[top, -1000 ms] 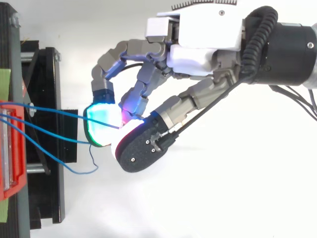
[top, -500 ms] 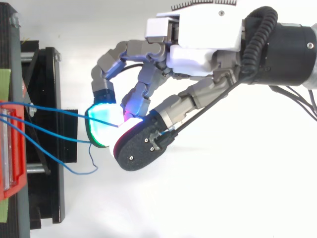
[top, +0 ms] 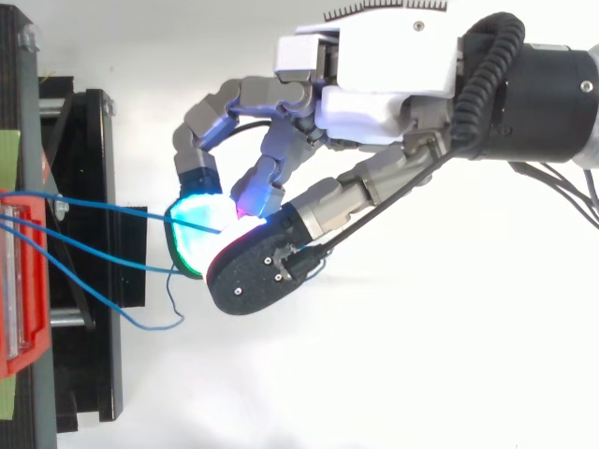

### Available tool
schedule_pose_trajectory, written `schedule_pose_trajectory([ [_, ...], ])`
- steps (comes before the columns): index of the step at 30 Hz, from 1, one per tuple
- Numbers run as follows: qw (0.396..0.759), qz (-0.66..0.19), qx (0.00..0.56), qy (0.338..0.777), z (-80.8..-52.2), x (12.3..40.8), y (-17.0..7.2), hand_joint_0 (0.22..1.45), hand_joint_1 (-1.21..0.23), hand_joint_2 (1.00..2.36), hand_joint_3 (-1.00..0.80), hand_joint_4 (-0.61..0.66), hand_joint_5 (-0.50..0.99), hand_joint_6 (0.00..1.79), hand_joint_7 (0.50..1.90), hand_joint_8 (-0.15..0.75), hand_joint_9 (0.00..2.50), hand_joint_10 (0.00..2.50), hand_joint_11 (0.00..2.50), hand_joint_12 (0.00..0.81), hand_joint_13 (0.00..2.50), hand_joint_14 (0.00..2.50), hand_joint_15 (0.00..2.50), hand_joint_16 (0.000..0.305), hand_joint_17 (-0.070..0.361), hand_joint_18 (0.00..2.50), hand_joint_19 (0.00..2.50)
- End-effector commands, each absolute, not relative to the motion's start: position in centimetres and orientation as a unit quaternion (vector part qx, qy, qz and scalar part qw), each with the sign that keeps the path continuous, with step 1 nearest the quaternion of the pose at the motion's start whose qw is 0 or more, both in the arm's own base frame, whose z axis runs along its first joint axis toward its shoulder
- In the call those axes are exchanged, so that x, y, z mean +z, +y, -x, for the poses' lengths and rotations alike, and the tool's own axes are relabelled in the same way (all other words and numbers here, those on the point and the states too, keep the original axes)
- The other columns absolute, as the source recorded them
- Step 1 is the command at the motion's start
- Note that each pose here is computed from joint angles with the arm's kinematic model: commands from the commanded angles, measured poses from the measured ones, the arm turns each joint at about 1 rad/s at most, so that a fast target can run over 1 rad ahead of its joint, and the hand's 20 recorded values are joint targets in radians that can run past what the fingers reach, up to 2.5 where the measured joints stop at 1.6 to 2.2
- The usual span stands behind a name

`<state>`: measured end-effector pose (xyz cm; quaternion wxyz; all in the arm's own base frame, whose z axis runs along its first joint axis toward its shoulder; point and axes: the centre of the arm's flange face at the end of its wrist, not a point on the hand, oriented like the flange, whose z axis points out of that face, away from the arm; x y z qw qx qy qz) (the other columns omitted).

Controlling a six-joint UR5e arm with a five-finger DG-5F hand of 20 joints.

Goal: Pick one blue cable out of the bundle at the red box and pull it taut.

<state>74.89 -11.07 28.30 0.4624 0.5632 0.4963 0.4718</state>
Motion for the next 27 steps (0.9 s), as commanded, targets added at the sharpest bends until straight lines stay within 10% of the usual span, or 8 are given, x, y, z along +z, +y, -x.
schedule_pose_trajectory([
  [1,0.463,-0.563,0.472,0.496,-74.88,28.35,-11.07,0.60,-0.81,1.02,-0.19,0.07,-0.13,0.86,1.19,0.333,1.21,0.01,1.43,0.353,0.90,0.02,0.56,0.051,0.114,0.68,0.44],
  [27,0.468,-0.560,0.475,0.492,-75.19,29.07,-11.10,0.55,-0.64,1.01,-0.41,0.13,-0.12,0.80,1.09,0.350,1.13,0.02,1.28,0.362,0.85,0.02,0.54,0.053,0.118,0.64,0.47],
])
